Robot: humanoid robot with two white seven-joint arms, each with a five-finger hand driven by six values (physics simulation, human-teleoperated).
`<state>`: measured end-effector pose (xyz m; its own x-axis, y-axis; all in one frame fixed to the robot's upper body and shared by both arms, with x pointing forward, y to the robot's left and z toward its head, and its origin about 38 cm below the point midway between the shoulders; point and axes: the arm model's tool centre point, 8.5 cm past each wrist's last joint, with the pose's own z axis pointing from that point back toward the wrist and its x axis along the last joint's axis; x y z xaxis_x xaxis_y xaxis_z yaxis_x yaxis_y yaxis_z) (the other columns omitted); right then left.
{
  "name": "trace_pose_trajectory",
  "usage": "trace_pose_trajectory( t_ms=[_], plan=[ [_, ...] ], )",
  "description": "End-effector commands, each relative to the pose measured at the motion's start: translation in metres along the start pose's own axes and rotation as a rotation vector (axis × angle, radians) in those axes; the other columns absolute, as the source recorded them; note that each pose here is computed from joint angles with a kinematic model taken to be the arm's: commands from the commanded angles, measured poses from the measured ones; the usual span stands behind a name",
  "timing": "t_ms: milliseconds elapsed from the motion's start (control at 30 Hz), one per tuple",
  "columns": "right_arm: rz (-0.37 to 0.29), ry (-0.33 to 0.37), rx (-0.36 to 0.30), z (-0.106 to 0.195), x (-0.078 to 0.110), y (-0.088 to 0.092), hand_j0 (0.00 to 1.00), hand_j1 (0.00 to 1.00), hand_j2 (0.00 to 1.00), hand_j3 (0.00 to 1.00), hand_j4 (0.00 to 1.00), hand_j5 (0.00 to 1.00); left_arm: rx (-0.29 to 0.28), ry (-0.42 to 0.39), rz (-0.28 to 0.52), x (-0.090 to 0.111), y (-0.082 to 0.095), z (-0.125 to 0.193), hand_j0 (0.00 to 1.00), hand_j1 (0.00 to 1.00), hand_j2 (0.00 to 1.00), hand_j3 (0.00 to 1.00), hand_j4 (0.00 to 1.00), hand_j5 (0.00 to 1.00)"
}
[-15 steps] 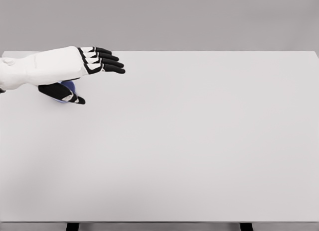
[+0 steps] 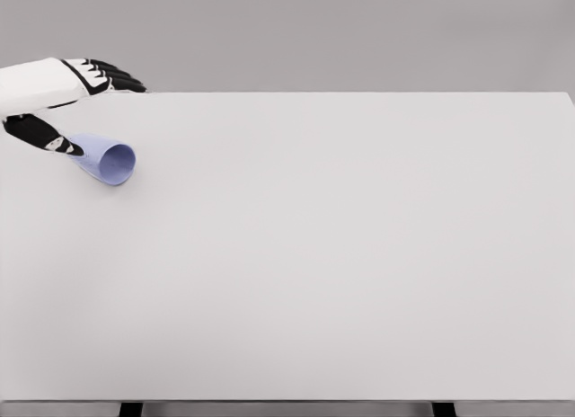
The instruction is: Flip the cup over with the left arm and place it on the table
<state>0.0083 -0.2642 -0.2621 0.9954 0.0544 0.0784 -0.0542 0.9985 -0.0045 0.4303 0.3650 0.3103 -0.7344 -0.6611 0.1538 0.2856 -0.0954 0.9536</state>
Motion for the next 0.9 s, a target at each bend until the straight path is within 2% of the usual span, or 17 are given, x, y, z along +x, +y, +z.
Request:
trace_pose_trajectory(
  t_ms=[0, 33, 67, 100, 133, 167, 233, 267, 367, 433, 533, 600, 667, 700, 767, 867],
  plan=[
    [0.000, 0.000, 0.001, 0.000, 0.000, 0.000, 1.00, 1.00, 1.00, 1.00, 1.00, 1.00, -0.128, 0.160, 0.124, -0.046, -0.047, 0.018, 1.00, 1.00, 1.00, 1.00, 1.00, 1.00],
    [0.000, 0.000, 0.001, 0.000, 0.000, 0.000, 1.00, 1.00, 1.00, 1.00, 1.00, 1.00, -0.174, 0.167, 0.132, -0.049, -0.054, 0.011, 1.00, 1.00, 1.00, 1.00, 1.00, 1.00],
    [0.000, 0.000, 0.001, 0.000, 0.000, 0.000, 1.00, 1.00, 1.00, 1.00, 1.00, 1.00, -0.253, 0.160, 0.105, -0.049, -0.061, 0.012, 1.00, 1.00, 1.00, 1.00, 1.00, 1.00],
    [0.000, 0.000, -0.001, 0.000, 0.000, 0.000, 1.00, 1.00, 1.00, 1.00, 1.00, 1.00, -0.298, 0.158, 0.101, -0.050, -0.067, 0.008, 1.00, 1.00, 1.00, 1.00, 1.00, 1.00],
    [0.000, 0.000, 0.001, 0.000, 0.000, 0.000, 1.00, 1.00, 1.00, 1.00, 1.00, 1.00, -0.316, 0.129, 0.107, -0.046, -0.072, -0.016, 1.00, 1.00, 1.00, 1.00, 1.00, 1.00],
    [0.000, 0.000, 0.001, 0.000, 0.000, 0.000, 1.00, 1.00, 1.00, 1.00, 1.00, 1.00, -0.314, 0.137, 0.122, -0.048, -0.072, -0.024, 1.00, 1.00, 1.00, 1.00, 1.00, 1.00],
    [0.000, 0.000, 0.001, 0.000, 0.000, 0.000, 1.00, 1.00, 1.00, 1.00, 1.00, 1.00, -0.333, 0.291, 0.245, -0.060, -0.087, -0.036, 1.00, 1.00, 1.00, 1.00, 1.00, 1.00],
    [0.000, 0.000, 0.001, 0.000, 0.000, 0.000, 1.00, 1.00, 1.00, 1.00, 1.00, 1.00, -0.339, 0.309, 0.254, -0.061, -0.089, -0.036, 1.00, 1.00, 1.00, 1.00, 1.00, 1.00],
    [0.000, 0.000, 0.001, 0.000, 0.000, 0.000, 1.00, 1.00, 1.00, 1.00, 1.00, 1.00, -0.340, 0.304, 0.248, -0.061, -0.089, -0.036, 1.00, 1.00, 1.00, 1.00, 1.00, 1.00],
    [0.000, 0.000, 0.001, 0.000, 0.000, 0.000, 1.00, 1.00, 1.00, 1.00, 1.00, 1.00, -0.322, 0.305, 0.239, -0.062, -0.079, -0.036, 1.00, 1.00, 1.00, 1.00, 1.00, 1.00],
    [0.000, 0.000, -0.001, 0.000, 0.000, 0.000, 1.00, 1.00, 1.00, 1.00, 1.00, 1.00, -0.317, 0.294, 0.231, -0.061, -0.077, -0.036, 1.00, 1.00, 1.00, 1.00, 1.00, 1.00],
    [0.000, 0.000, 0.001, 0.000, 0.000, 0.000, 1.00, 1.00, 1.00, 1.00, 1.00, 1.00, -0.324, 0.297, 0.220, -0.061, -0.078, -0.037, 1.00, 1.00, 1.00, 1.00, 1.00, 1.00],
    [0.000, 0.000, 0.001, 0.000, 0.000, 0.000, 1.00, 1.00, 1.00, 1.00, 1.00, 1.00, -0.349, 0.297, 0.170, -0.060, -0.080, -0.040, 0.99, 0.99, 0.99, 0.99, 0.99, 0.99],
    [0.000, 0.000, 0.001, 0.000, 0.000, 0.000, 1.00, 1.00, 1.00, 1.00, 1.00, 1.00, -0.343, 0.291, 0.160, -0.059, -0.080, -0.042, 0.98, 0.98, 0.98, 0.98, 0.98, 0.98],
    [0.000, 0.000, 0.001, 0.000, 0.000, 0.000, 1.00, 1.00, 1.00, 1.00, 1.00, 1.00, -0.278, 0.313, 0.125, -0.063, -0.074, -0.043, 0.98, 0.98, 0.98, 0.98, 0.98, 0.98],
    [0.000, 0.000, -0.001, 0.000, 0.000, 0.000, 1.00, 1.00, 1.00, 1.00, 1.00, 1.00, -0.266, 0.344, 0.134, -0.071, -0.074, -0.038, 0.98, 0.98, 0.98, 0.98, 0.98, 0.98]
  ],
)
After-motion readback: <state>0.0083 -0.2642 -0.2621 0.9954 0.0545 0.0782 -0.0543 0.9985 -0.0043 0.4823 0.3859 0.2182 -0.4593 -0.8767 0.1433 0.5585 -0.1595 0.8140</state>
